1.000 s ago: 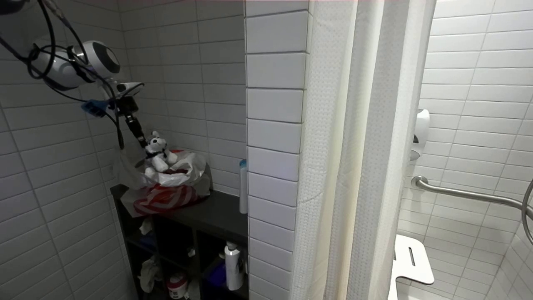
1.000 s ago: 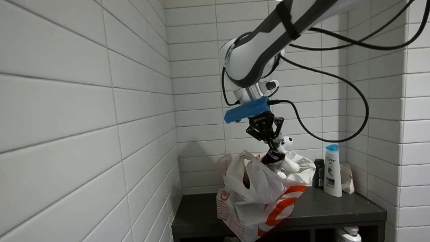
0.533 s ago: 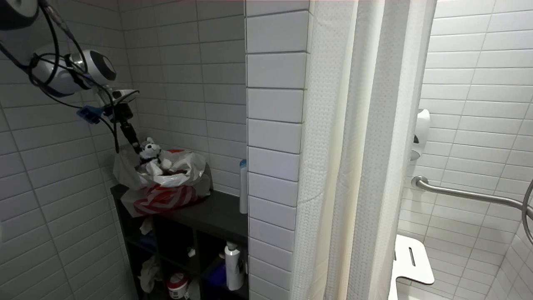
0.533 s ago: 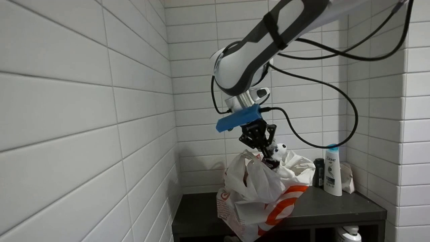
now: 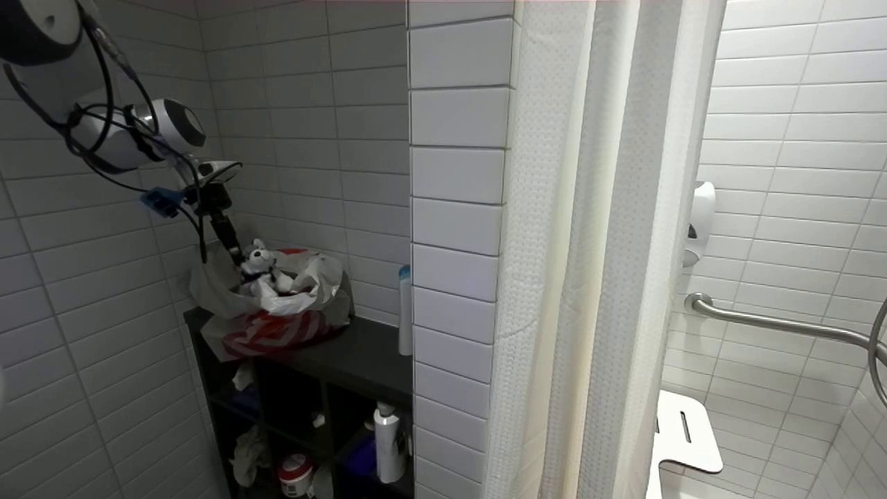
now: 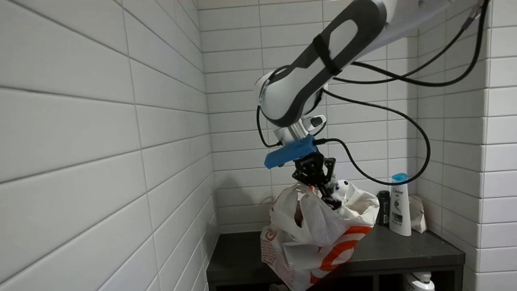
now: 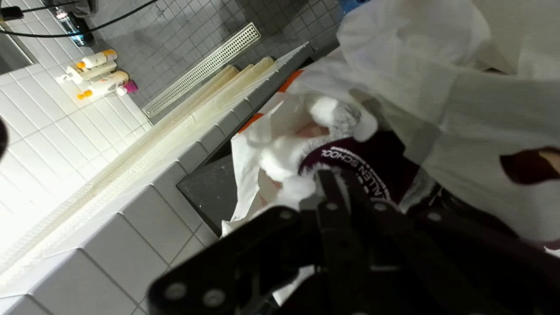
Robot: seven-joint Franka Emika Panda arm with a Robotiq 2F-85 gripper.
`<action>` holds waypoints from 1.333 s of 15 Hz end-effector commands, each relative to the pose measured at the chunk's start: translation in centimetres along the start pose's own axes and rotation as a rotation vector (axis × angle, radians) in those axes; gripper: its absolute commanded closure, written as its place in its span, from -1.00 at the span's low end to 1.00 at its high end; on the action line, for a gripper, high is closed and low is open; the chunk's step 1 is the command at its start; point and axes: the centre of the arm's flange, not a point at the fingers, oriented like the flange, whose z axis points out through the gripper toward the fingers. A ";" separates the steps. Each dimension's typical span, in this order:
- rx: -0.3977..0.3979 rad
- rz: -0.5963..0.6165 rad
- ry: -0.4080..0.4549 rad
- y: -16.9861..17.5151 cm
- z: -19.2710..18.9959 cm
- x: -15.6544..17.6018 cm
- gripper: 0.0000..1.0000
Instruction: Put the dog plush toy in the plastic bag.
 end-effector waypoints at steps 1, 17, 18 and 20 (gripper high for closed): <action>-0.018 0.000 0.008 -0.2 -0.3 1.1 0.97; -0.026 -0.086 0.091 -1.9 -3.8 -1.3 0.38; -0.026 -0.091 0.098 -2.0 -3.8 -1.3 0.36; -0.025 -0.096 0.110 -2.1 -3.9 -1.2 0.16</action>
